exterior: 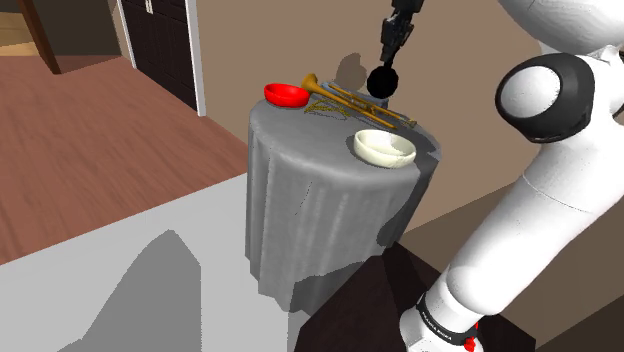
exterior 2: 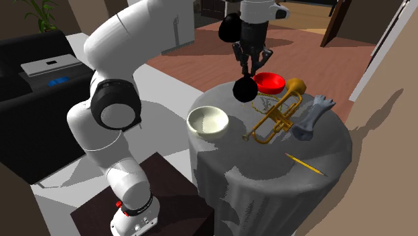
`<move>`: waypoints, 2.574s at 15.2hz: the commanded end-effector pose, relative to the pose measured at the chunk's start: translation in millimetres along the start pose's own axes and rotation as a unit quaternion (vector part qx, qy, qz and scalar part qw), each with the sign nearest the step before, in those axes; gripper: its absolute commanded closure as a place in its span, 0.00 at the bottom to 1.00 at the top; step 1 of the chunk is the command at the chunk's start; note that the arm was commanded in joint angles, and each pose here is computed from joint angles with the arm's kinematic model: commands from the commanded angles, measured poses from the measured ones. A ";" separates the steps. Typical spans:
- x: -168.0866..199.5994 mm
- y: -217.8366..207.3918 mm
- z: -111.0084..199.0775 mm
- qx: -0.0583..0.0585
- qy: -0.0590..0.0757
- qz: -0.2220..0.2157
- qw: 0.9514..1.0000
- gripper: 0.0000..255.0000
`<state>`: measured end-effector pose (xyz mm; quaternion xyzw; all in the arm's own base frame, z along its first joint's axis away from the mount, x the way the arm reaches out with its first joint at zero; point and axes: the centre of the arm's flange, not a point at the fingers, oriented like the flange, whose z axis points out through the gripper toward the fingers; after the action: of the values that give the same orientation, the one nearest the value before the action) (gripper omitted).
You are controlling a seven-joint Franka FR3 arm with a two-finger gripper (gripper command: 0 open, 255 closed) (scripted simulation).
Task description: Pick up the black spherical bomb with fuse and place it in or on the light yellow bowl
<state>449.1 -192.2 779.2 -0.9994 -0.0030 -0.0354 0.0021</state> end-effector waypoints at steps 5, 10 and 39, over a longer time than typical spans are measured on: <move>-61.0 -46.9 -23.7 0.000 0.000 0.000 1.000 1.00; -108.3 -83.0 -40.9 0.000 0.000 0.000 1.000 1.00; -116.3 -82.5 72.6 0.000 0.000 0.000 1.000 1.00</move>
<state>337.8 -110.0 698.7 -0.9994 -0.0029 -0.0351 0.0020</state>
